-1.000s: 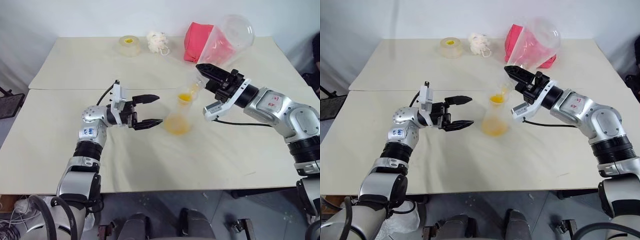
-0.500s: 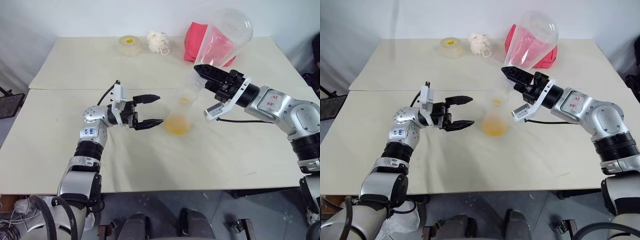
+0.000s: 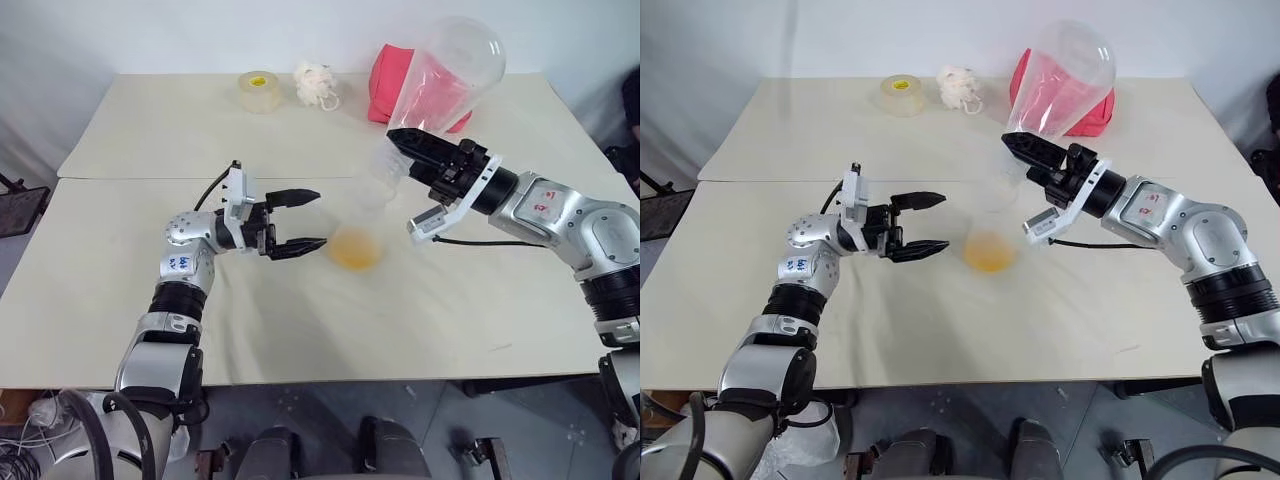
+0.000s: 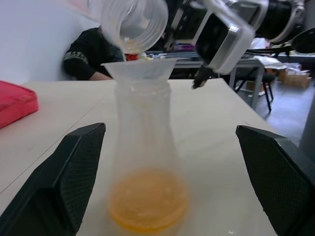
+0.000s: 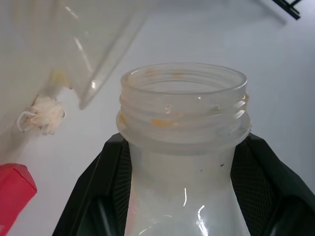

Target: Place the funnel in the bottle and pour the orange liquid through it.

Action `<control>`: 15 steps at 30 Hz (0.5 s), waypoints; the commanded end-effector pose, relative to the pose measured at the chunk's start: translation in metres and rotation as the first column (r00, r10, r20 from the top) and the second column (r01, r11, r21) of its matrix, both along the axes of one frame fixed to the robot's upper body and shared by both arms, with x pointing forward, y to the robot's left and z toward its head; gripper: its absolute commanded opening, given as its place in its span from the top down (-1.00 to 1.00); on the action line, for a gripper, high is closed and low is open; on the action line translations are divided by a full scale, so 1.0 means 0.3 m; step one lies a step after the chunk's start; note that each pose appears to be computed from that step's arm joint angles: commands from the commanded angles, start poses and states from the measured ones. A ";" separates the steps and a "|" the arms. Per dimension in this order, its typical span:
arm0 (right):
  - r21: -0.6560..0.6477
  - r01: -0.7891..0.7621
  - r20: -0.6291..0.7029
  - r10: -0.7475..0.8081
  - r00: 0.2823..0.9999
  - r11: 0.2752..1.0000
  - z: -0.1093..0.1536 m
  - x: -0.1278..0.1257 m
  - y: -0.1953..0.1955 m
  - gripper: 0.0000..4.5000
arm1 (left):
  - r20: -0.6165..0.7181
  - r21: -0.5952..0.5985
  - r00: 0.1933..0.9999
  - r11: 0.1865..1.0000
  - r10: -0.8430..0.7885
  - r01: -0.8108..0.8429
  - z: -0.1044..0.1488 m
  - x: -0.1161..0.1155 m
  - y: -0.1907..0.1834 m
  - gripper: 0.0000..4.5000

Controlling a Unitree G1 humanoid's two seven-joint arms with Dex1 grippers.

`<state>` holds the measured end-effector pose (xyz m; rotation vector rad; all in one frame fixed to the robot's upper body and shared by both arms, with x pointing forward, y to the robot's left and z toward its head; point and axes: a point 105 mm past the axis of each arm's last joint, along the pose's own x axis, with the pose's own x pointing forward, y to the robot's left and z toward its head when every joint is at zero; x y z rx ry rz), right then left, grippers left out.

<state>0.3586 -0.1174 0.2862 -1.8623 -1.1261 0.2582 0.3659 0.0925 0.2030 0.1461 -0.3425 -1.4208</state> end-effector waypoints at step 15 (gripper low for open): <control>0.899 0.438 -0.404 0.354 0.844 -0.020 -0.050 0.046 -0.524 -0.07 | -0.006 0.007 0.995 0.995 0.104 -0.104 0.045 0.042 0.020 -1.00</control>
